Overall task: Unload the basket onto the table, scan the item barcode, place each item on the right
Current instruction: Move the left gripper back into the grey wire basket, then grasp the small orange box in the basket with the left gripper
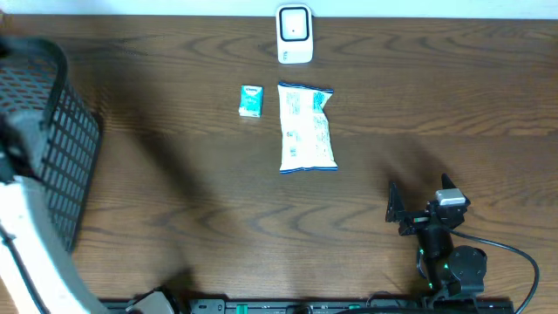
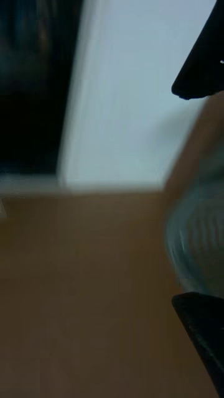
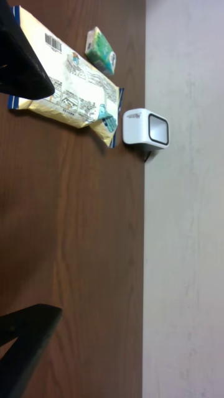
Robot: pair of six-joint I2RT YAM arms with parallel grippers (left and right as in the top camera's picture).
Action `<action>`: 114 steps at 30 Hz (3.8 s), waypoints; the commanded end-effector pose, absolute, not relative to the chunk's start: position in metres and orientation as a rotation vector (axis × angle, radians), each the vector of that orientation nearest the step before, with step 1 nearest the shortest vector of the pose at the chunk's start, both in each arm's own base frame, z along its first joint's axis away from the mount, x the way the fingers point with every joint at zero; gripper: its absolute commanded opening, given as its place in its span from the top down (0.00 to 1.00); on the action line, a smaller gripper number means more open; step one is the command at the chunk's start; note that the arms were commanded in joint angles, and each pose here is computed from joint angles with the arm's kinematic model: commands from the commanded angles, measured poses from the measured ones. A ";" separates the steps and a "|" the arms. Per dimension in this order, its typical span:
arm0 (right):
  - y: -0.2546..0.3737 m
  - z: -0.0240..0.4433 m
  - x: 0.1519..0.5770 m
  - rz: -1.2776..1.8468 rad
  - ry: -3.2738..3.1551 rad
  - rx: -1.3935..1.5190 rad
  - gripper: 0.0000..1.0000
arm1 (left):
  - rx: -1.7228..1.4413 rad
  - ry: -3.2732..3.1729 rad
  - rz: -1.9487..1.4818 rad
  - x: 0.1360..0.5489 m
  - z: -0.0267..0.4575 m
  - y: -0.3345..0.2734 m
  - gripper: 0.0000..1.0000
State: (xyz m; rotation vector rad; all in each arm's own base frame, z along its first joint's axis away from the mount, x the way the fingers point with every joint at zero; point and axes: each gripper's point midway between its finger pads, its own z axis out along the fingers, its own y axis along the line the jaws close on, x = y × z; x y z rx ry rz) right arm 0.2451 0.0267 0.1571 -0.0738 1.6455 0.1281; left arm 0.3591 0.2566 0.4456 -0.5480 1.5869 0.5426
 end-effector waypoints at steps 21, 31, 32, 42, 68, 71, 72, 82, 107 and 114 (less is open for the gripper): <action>0.024 0.155 0.245 0.127 1.652 -0.057 0.01 | -1.113 2.295 0.198 0.261 0.195 0.339 0.02; 0.024 0.155 0.245 0.127 1.652 -0.057 0.01 | -1.242 2.428 0.337 0.218 0.155 0.338 0.02; 0.024 0.155 0.245 0.127 1.652 -0.057 0.01 | -1.194 2.478 0.328 0.216 0.149 0.333 0.02; 0.024 0.155 0.245 0.127 1.652 -0.057 0.01 | -1.111 2.695 0.219 0.195 0.120 0.298 0.02; 0.024 0.155 0.245 0.127 1.652 -0.057 0.01 | -1.297 2.733 -0.009 0.160 0.086 0.295 0.08; 0.024 0.155 0.245 0.127 1.652 -0.057 0.01 | -1.265 2.739 -0.202 0.169 0.072 0.281 0.08; 0.024 0.155 0.245 0.127 1.652 -0.057 0.01 | -1.251 2.743 -0.240 0.171 0.068 0.278 0.08; 0.024 0.155 0.245 0.127 1.652 -0.057 0.01 | -1.189 2.822 -0.153 0.162 0.060 0.287 0.25; 0.024 0.155 0.245 0.127 1.652 -0.057 0.01 | -1.320 2.687 -0.216 0.187 0.064 0.308 0.78; 0.024 0.155 0.245 0.127 1.652 -0.057 0.01 | -1.304 2.419 -0.190 0.229 0.135 0.343 0.90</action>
